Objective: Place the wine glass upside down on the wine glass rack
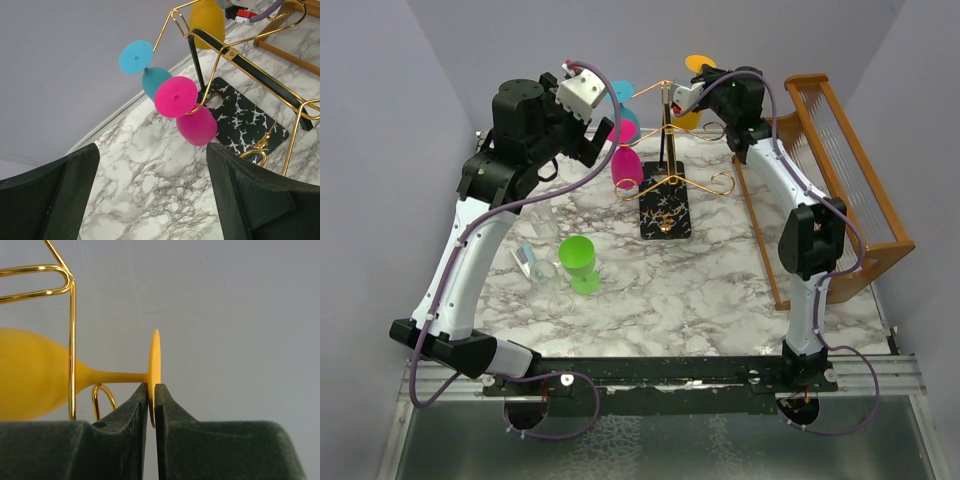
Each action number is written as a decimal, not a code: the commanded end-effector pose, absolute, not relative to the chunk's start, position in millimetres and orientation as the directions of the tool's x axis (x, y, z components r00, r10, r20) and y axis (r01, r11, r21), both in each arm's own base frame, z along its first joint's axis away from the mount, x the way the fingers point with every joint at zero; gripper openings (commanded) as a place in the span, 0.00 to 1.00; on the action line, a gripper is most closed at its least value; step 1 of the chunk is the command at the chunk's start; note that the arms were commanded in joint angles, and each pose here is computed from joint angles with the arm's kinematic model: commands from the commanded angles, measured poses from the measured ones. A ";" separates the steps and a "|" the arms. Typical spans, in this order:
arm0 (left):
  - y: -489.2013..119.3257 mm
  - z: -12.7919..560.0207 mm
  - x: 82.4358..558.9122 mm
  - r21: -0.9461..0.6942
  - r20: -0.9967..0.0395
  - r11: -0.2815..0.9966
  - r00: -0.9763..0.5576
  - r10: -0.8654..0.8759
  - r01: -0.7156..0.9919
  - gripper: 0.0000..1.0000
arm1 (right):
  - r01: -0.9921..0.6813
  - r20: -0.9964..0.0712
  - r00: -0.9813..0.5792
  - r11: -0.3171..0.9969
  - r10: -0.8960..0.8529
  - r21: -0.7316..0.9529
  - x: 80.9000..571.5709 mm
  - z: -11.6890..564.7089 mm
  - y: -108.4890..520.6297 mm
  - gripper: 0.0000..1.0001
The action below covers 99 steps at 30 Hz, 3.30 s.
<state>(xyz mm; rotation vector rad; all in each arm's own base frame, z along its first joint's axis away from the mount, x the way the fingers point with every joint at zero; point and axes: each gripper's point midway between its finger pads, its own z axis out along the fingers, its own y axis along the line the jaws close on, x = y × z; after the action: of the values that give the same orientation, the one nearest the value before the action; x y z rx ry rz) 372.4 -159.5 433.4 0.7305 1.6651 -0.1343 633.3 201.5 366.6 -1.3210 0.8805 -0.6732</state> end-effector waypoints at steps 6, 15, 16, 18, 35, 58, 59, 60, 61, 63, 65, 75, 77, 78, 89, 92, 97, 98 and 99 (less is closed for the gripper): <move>-153.0 446.0 365.9 0.316 -0.928 0.797 -0.009 0.373 0.514 0.91 | -0.103 -0.196 0.546 0.167 -0.814 -0.981 610.2 389.1 204.3 0.12; -152.2 444.9 365.1 0.315 -0.928 0.796 -0.010 0.373 0.517 0.91 | -0.124 -0.197 0.542 0.154 -0.817 -0.980 606.5 382.8 203.0 0.12; -152.2 444.6 365.3 0.315 -0.928 0.796 -0.010 0.374 0.517 0.91 | -0.125 -0.197 0.541 0.153 -0.818 -0.980 605.9 382.9 202.3 0.12; -151.5 445.0 365.0 0.316 -0.928 0.797 -0.009 0.374 0.515 0.91 | -0.133 -0.198 0.541 0.150 -0.817 -0.980 604.3 381.4 202.5 0.12; -151.9 443.1 364.5 0.312 -0.928 0.794 -0.011 0.372 0.522 0.91 | -0.123 -0.174 0.512 0.128 -0.841 -0.984 594.7 382.7 192.2 0.12; -152.4 443.5 359.9 0.302 -0.933 0.791 -0.008 0.361 0.532 0.91 | -0.110 -0.181 0.366 0.150 -0.913 -0.982 604.3 382.9 156.0 0.12; -152.1 443.8 359.8 0.301 -0.933 0.792 -0.008 0.360 0.532 0.91 | -0.108 -0.182 0.361 0.153 -0.915 -0.982 605.6 383.8 155.3 0.12; -151.7 444.1 359.6 0.301 -0.933 0.792 -0.007 0.359 0.531 0.91 | -0.106 -0.183 0.356 0.155 -0.917 -0.982 607.0 383.7 154.5 0.12; -151.5 443.0 359.6 0.301 -0.933 0.792 -0.010 0.360 0.531 0.91 | -0.103 -0.183 0.352 0.156 -0.918 -0.982 608.6 383.3 154.2 0.12; -151.1 443.4 358.7 0.301 -0.933 0.792 -0.008 0.360 0.531 0.91 | -0.096 -0.183 0.342 0.160 -0.922 -0.982 611.5 384.2 152.9 0.12; -150.6 444.2 358.4 0.301 -0.933 0.793 -0.007 0.359 0.530 0.91 | -0.095 -0.186 0.333 0.163 -0.925 -0.982 615.0 382.4 152.2 0.12; -149.3 445.8 355.8 0.299 -0.935 0.793 -0.003 0.355 0.531 0.91 | -0.083 -0.215 0.325 0.199 -0.921 -0.976 629.8 383.4 154.9 0.14; -149.5 445.2 355.8 0.298 -0.935 0.793 -0.004 0.354 0.532 0.91 | -0.083 -0.220 0.329 0.204 -0.918 -0.976 632.3 382.8 156.7 0.14; -149.6 445.0 355.6 0.298 -0.935 0.792 -0.005 0.354 0.532 0.91 | -0.086 -0.222 0.330 0.204 -0.918 -0.975 634.1 381.0 157.5 0.14; -150.3 442.4 357.5 0.293 -0.935 0.791 -0.011 0.354 0.537 0.91 | -0.124 -0.253 0.363 0.222 -0.897 -0.967 638.4 370.2 169.7 0.16; -149.8 441.3 358.0 0.294 -0.934 0.791 -0.014 0.357 0.537 0.91 | -0.133 -0.256 0.375 0.221 -0.891 -0.966 638.1 367.6 174.4 0.17; -149.7 440.1 358.1 0.295 -0.933 0.790 -0.016 0.359 0.538 0.91 | -0.152 -0.271 0.390 0.229 -0.880 -0.961 637.4 363.4 181.7 0.18; -149.9 439.4 358.2 0.294 -0.933 0.789 -0.017 0.359 0.539 0.91 | -0.156 -0.275 0.392 0.231 -0.878 -0.960 637.1 362.3 182.9 0.19; -149.8 439.0 358.6 0.295 -0.933 0.789 -0.017 0.361 0.539 0.91 | -0.159 -0.279 0.394 0.234 -0.876 -0.959 636.9 361.4 183.9 0.19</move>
<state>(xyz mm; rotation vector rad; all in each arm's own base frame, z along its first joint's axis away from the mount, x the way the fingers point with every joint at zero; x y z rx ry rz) 362.9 -149.8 430.6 0.7281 1.6631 -0.1474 636.9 170.6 358.0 -1.2700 1.0989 -0.7037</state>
